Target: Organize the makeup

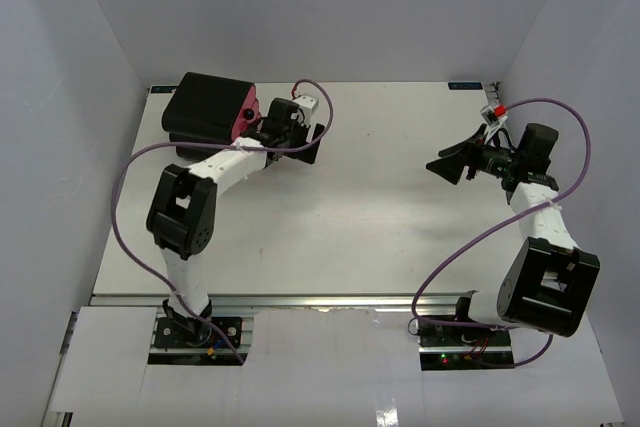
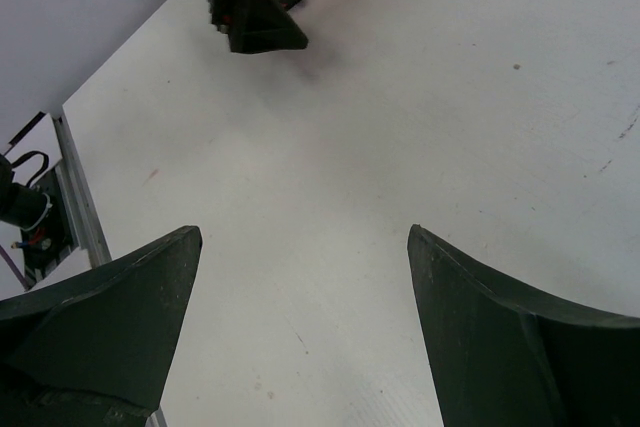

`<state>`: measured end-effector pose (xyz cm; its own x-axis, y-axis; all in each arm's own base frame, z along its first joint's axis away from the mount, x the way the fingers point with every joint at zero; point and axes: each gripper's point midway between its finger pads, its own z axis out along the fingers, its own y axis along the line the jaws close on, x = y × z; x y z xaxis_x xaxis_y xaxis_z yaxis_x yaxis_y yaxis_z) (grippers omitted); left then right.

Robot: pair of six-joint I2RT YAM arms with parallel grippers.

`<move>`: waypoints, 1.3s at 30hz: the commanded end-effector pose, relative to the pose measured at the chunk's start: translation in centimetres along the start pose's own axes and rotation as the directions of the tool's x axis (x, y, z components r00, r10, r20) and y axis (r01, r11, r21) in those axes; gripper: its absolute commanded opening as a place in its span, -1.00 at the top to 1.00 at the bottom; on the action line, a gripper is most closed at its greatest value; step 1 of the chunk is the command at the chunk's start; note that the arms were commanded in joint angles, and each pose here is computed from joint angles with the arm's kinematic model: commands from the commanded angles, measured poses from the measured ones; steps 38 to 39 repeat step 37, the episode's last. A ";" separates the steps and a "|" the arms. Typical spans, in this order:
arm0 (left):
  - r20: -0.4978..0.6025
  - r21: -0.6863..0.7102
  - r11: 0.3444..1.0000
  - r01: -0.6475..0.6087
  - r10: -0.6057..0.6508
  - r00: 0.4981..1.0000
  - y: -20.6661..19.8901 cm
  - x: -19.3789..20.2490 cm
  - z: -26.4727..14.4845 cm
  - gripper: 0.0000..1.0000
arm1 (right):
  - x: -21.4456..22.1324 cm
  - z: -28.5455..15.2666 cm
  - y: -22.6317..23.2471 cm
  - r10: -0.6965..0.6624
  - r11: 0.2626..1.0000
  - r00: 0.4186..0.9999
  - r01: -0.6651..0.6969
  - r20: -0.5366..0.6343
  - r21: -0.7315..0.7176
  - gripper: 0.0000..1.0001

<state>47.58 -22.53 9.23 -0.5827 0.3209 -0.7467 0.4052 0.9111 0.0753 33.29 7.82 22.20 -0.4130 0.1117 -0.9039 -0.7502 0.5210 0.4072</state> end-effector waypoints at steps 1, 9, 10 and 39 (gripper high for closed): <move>0.209 0.402 0.915 0.042 -0.136 0.968 -6.7 -6.4 -10.5 -0.96 | -0.2 -0.8 -0.5 -0.094 0.993 0.994 0.097 -0.055 0.068 -0.81; 0.332 0.640 0.768 0.021 -0.301 0.894 -7.7 -4.5 -23.7 -0.96 | -0.6 -4.4 -4.1 -0.130 0.875 0.976 0.196 -0.175 0.444 -0.80; 0.371 0.641 0.768 -0.002 -0.307 0.877 -7.6 -3.9 -25.4 -0.96 | -0.5 -4.8 -4.2 -0.130 0.860 0.974 0.203 -0.183 0.469 -0.80; 0.567 0.391 0.921 0.006 -0.246 0.786 -2.7 1.6 -29.9 -0.96 | 0.3 -9.7 -3.5 -0.145 0.666 0.989 0.085 0.017 0.741 -0.80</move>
